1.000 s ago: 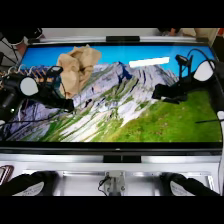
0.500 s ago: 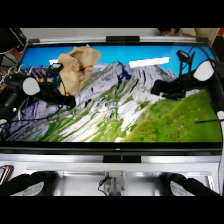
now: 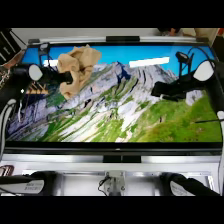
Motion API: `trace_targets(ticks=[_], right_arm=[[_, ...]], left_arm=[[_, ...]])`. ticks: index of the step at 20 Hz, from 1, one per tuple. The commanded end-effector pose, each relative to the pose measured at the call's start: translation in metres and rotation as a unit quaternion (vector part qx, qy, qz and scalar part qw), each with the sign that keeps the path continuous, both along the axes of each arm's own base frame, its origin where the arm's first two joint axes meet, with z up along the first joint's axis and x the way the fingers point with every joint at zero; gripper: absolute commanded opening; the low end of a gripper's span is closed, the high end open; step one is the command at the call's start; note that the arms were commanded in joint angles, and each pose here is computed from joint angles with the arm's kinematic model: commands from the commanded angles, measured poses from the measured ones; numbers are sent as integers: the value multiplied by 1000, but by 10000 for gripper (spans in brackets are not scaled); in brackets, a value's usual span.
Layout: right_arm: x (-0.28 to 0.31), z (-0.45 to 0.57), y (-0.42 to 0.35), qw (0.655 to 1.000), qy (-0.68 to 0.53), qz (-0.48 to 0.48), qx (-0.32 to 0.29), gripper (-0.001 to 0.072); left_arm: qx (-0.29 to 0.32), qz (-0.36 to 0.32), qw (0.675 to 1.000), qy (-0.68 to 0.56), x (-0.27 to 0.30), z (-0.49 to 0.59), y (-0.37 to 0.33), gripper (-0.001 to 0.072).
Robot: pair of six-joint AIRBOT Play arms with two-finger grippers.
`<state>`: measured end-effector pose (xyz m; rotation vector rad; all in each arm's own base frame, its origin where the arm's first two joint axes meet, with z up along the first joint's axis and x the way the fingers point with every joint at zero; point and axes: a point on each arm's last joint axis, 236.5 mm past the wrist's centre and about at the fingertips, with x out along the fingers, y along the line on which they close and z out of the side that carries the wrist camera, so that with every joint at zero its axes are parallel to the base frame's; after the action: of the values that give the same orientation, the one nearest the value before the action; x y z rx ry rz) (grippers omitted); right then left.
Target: Fold the shirts.
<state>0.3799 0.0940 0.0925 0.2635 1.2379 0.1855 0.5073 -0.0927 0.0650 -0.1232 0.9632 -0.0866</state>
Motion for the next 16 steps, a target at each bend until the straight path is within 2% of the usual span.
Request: trace_targets(ticks=[1,5,8,9,10,11,13,16], right_arm=[[-3,-2,-1,1000,6,6,-6,632],[-4,-2,-1,1000,5,13,-9,632],[-1,-1,-1,1000,-1,11,-8,632],[0,-1,-1,1000,-3,12,-8,632],[1,0,-1,1000,-7,14,-9,632],[3,1,-1,1000,-11,15,-9,632],[6,6,3,1000,-24,17,1,632],[17,49,5,995,-102,21,7,632]], left_arm=[[-4,73,993,92,27,-47,57,677],[-29,78,978,193,16,-113,53,677],[-69,69,976,194,24,-132,26,666],[-86,67,977,184,30,-132,16,576],[-107,66,976,175,34,-127,7,124],[-129,60,976,165,39,-116,-2,49],[-154,-7,981,115,49,-70,-25,48],[-132,-102,985,-34,51,69,-50,47]])
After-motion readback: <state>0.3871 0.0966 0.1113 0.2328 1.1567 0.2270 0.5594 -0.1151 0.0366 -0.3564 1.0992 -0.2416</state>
